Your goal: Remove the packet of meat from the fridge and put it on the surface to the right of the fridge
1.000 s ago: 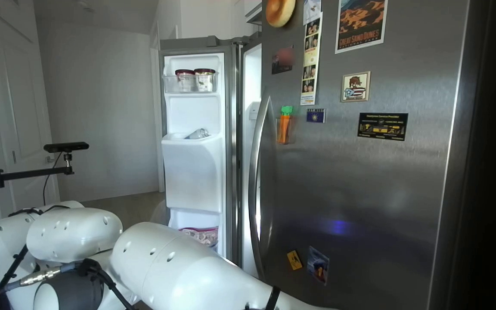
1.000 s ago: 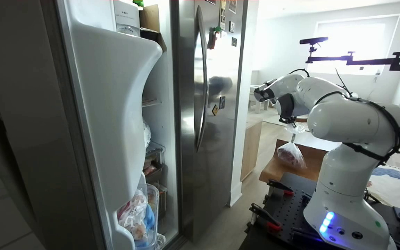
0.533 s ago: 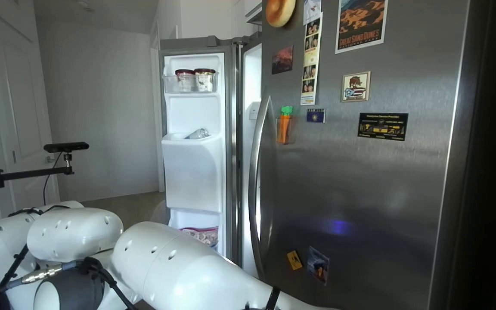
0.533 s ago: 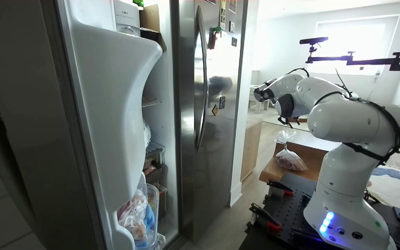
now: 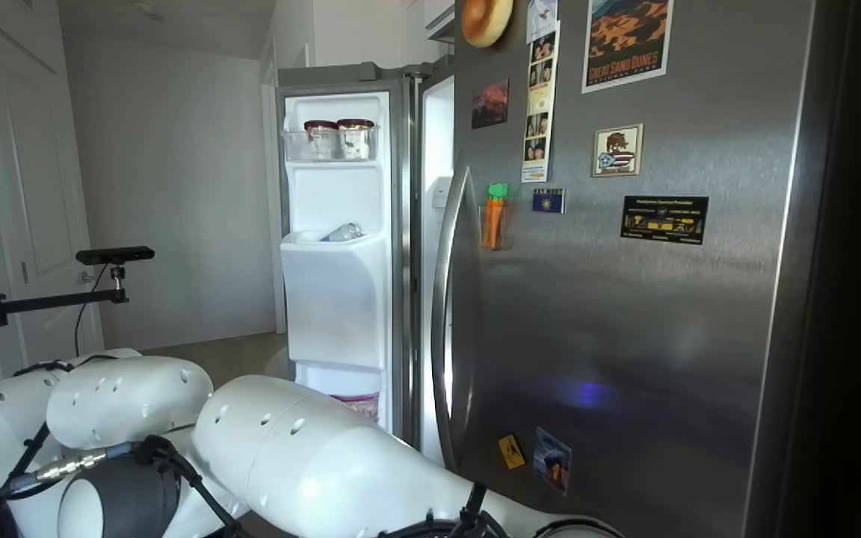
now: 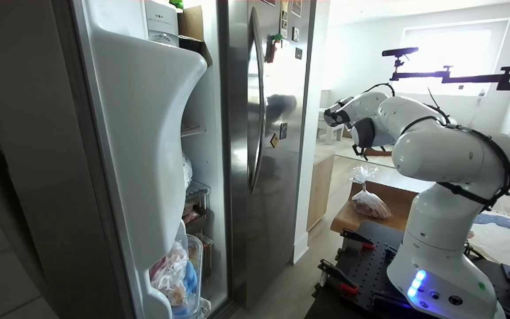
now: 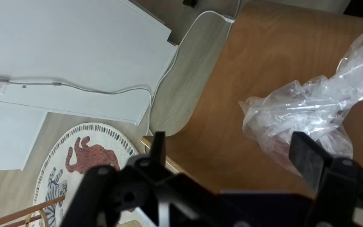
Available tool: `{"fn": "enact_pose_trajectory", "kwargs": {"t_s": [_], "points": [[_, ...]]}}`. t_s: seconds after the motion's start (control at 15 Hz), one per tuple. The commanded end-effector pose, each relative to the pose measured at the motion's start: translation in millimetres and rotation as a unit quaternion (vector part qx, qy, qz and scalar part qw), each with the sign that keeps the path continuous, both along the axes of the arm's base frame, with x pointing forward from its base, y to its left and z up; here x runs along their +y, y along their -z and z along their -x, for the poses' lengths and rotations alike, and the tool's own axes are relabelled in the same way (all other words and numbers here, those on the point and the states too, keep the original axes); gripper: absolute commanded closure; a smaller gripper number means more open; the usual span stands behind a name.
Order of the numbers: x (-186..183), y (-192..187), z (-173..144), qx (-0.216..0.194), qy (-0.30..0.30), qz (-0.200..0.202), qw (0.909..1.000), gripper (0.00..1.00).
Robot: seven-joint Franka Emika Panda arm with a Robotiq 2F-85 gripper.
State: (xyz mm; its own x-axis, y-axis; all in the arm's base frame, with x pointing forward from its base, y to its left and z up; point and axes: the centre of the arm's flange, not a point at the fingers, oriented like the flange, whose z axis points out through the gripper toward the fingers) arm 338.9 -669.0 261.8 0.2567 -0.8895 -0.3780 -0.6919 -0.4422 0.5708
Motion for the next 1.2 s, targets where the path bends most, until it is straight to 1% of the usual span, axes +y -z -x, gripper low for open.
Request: {"fn": "enact_pose_trajectory", "kwargs": {"t_s": [0.0, 0.27, 0.4, 0.6, 0.8, 0.87, 0.93, 1.07, 1.13], "points": [[4, -38, 2, -0.02, -0.032, -0.005, 0.9993, 0.0], [11, -66, 7, -0.037, -0.071, -0.013, 0.9967, 0.0], [13, -77, 9, -0.046, -0.111, -0.034, 0.9922, 0.0], [16, -90, 10, -0.046, -0.182, -0.07, 0.9797, 0.0], [19, -97, 9, -0.042, -0.231, -0.1, 0.967, 0.0], [20, -97, 10, -0.04, -0.236, -0.104, 0.9654, 0.0], [17, -95, 10, -0.045, -0.234, -0.101, 0.9659, 0.0], [5, -91, 14, -0.048, -0.219, -0.092, 0.9702, 0.0], [-10, -91, -6, -0.044, -0.219, -0.097, 0.9699, 0.0]]}}
